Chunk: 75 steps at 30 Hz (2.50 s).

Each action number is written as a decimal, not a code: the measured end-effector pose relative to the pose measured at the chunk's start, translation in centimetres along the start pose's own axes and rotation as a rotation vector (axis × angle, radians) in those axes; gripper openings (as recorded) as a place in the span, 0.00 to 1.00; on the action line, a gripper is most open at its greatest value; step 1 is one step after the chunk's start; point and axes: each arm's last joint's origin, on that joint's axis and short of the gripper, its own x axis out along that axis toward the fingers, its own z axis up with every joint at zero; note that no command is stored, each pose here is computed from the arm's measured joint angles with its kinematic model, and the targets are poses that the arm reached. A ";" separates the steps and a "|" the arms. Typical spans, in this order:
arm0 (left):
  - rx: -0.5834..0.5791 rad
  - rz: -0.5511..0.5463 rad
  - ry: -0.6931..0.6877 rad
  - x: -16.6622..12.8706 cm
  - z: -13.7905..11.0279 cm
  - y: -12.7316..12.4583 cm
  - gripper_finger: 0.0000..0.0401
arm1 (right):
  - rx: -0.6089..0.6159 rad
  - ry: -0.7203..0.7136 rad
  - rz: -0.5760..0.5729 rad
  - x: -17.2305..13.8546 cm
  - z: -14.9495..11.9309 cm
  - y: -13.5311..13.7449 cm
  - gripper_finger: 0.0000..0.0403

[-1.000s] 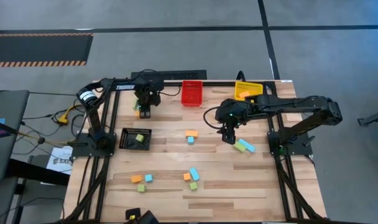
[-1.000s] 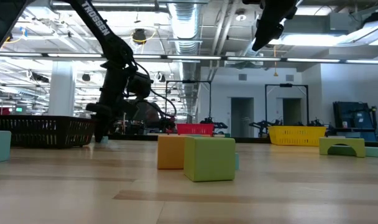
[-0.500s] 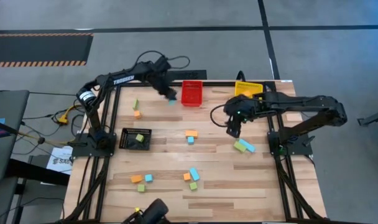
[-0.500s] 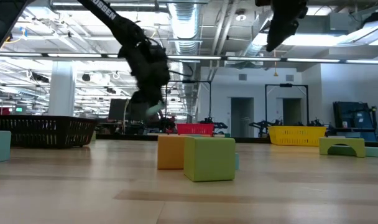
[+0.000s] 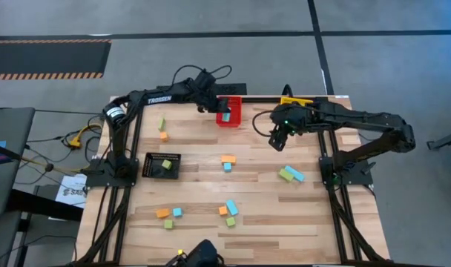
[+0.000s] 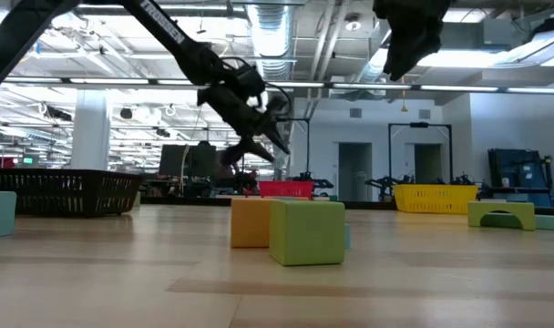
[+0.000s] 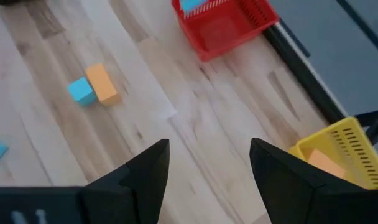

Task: Sort & place blocks by color
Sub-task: Put the blue block into the red bin, then put the green block into the black bin

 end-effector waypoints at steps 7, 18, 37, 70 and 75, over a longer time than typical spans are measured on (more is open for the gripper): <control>-0.033 0.062 -0.075 0.5 0.4 0.4 0.23 | -0.030 -0.019 -0.011 0.1 0.3 -0.3 0.61; -0.013 0.070 -0.105 0.7 0.3 0.1 0.50 | -0.082 -0.018 -0.001 0.1 0.3 -0.4 0.61; 0.243 0.204 -0.236 -8.2 3.1 -6.0 0.86 | -0.160 -0.017 0.168 0.3 0.8 -0.9 0.61; 0.715 -0.079 -0.310 -18.3 -20.7 -5.6 0.68 | -0.023 -0.144 0.360 -0.9 1.0 3.8 0.61; 0.790 -0.060 -0.276 -17.8 -22.1 -3.7 0.65 | 0.214 -0.005 0.206 -1.4 -1.5 5.0 0.61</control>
